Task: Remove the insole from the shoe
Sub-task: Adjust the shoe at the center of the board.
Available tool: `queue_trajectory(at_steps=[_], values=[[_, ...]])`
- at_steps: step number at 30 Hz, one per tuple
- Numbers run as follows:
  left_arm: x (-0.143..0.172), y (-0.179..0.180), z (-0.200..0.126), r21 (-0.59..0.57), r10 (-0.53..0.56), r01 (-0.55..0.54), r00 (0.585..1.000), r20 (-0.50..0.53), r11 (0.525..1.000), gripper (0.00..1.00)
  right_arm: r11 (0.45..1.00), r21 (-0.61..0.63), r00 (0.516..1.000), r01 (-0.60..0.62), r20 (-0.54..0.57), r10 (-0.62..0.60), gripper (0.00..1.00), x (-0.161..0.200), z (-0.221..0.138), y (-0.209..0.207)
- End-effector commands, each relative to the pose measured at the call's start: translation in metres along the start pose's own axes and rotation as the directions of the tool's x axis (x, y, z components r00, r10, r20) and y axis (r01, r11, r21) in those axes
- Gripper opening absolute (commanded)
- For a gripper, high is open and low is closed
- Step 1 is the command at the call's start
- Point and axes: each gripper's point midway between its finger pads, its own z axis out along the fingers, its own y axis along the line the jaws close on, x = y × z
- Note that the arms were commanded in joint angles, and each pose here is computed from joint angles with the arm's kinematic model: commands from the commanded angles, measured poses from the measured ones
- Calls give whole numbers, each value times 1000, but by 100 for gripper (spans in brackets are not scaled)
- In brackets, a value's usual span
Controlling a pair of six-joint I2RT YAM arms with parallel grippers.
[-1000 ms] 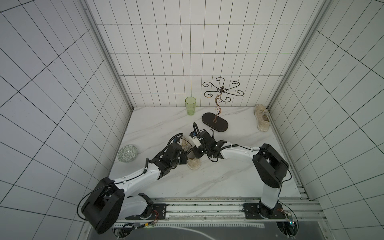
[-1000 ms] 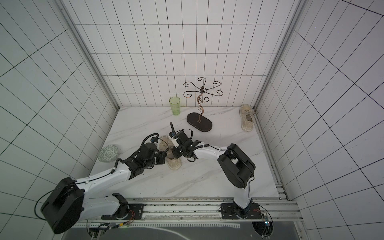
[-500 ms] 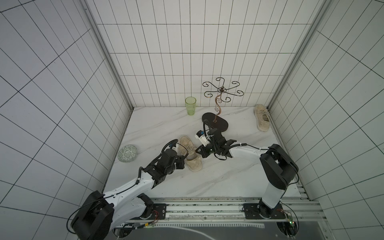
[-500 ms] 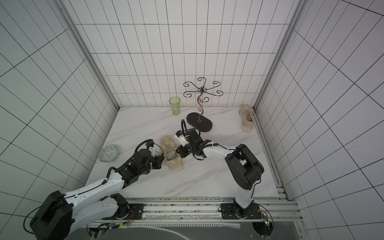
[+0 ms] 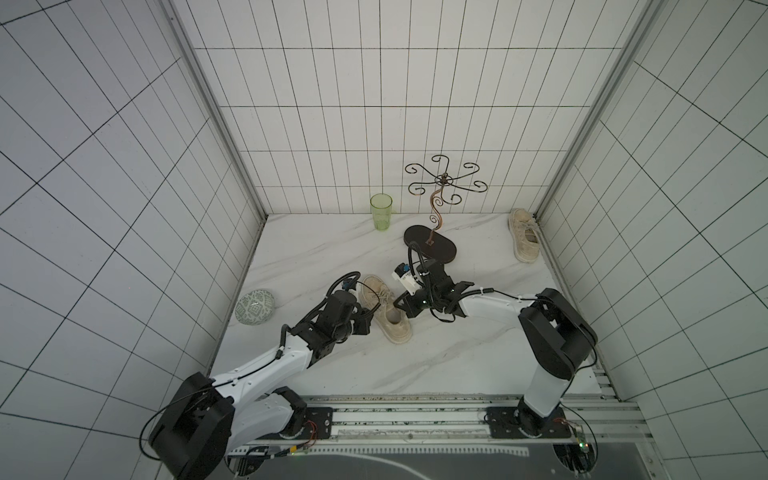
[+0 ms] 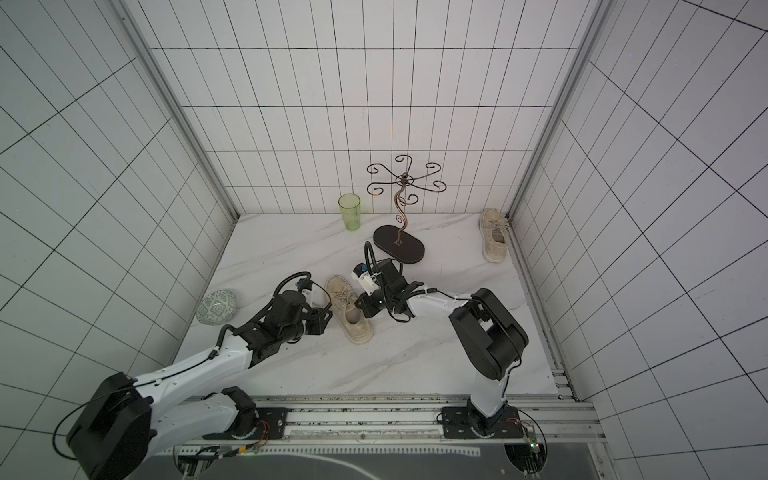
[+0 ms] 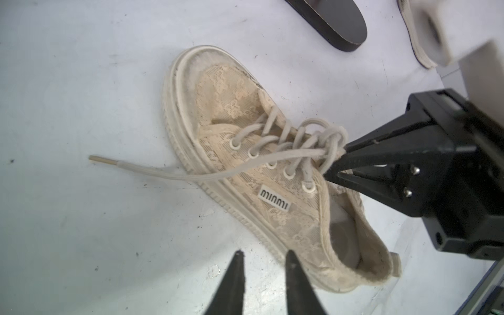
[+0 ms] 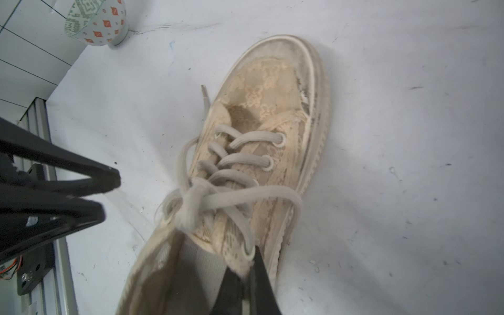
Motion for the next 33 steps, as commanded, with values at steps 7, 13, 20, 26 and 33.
queue_trajectory(at_steps=[7, 13, 20, 26, 33], values=[[-38, -19, -12, 7, 118, -119, 989, 87, 993, 73, 997, 73, 1000, -22, -17, 24, 0, 14, -4, -12], [-42, -23, 20, -33, 246, -246, 969, 9, 969, 77, 997, 64, 999, -32, -11, 33, 0, 13, -6, -10], [-55, -34, 43, -42, 279, -278, 960, 8, 960, 77, 997, 52, 999, -52, -5, 53, 0, 14, -9, -6], [-56, -25, 57, -132, 289, -289, 957, -15, 948, 75, 997, 61, 999, -53, -2, 53, 0, 16, -12, -6], [-51, -12, 63, -222, 296, -298, 954, -41, 928, 68, 996, 69, 998, -60, 2, 60, 0, 16, -14, -7]])
